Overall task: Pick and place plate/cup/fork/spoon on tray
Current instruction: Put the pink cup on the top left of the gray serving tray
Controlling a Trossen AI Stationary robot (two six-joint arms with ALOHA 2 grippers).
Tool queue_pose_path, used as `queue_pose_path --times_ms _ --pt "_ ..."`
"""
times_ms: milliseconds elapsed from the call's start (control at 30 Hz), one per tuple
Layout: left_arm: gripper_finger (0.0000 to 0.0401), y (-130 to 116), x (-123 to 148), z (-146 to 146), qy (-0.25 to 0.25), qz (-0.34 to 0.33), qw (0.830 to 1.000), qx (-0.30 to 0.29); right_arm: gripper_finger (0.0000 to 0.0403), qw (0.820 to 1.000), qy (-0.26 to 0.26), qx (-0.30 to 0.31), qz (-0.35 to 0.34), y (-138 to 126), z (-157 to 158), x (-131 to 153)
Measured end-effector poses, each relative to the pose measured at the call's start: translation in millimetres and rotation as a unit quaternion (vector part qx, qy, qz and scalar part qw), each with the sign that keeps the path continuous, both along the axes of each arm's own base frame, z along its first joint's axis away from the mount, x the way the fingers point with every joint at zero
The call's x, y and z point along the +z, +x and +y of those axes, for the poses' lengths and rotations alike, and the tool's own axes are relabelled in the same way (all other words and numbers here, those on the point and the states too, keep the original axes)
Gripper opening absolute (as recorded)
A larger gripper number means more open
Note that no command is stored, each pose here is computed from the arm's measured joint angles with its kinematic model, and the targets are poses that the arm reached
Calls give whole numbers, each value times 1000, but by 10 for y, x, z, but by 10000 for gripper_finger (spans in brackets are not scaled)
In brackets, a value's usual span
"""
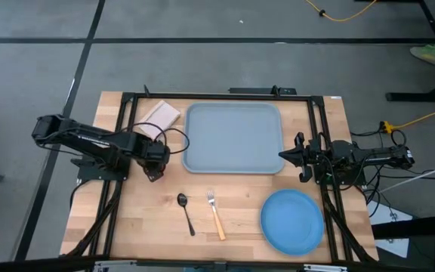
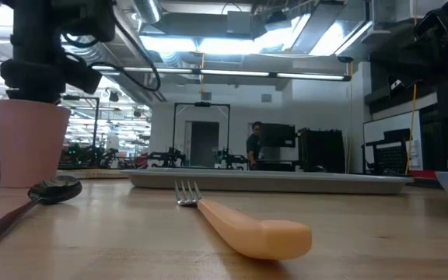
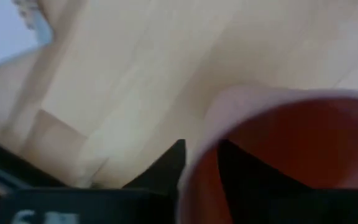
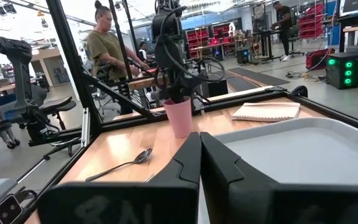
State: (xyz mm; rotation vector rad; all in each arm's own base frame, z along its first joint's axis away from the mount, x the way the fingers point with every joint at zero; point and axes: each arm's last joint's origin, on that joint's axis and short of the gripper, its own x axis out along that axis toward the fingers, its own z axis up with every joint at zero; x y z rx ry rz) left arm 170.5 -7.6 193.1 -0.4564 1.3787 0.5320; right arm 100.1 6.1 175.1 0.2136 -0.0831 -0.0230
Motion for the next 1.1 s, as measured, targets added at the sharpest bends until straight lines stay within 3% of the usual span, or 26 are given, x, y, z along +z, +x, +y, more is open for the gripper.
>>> queue_pose_path --times_ms 100,200,300,467,600,700,800,967,1100 --pt "15 79 8 2 -4 -27 999 28 6 1000 0 0 0 0 0 0" --pt "6 178 190 26 9 -68 997 31 6 1000 -1 0 0 0 0 0" --pt "4 259 558 58 51 -126 991 11 6 1000 0 0 0 0 0 0" --pt "2 389 1219 202 183 -228 956 -5 6 1000 -2 -1 0 0 0 1" --pt "2 628 1463 518 242 -282 928 -27 6 1000 -2 -1 -5 -1 -1 10" --pt "2 846 1474 872 267 -294 916 -57 6 1000 -1 -1 -8 -1 -1 15" --pt "1 1000 1329 1316 265 -254 929 -53 6 1000 2 -1 -13 -3 -1 26" --pt "1 1133 905 2004 173 -213 961 -21 6 1000 2 -1 -16 -3 -1 31" --pt "1 1164 524 2358 113 -169 979 6 6 1000 3 -1 -16 -3 -1 31"
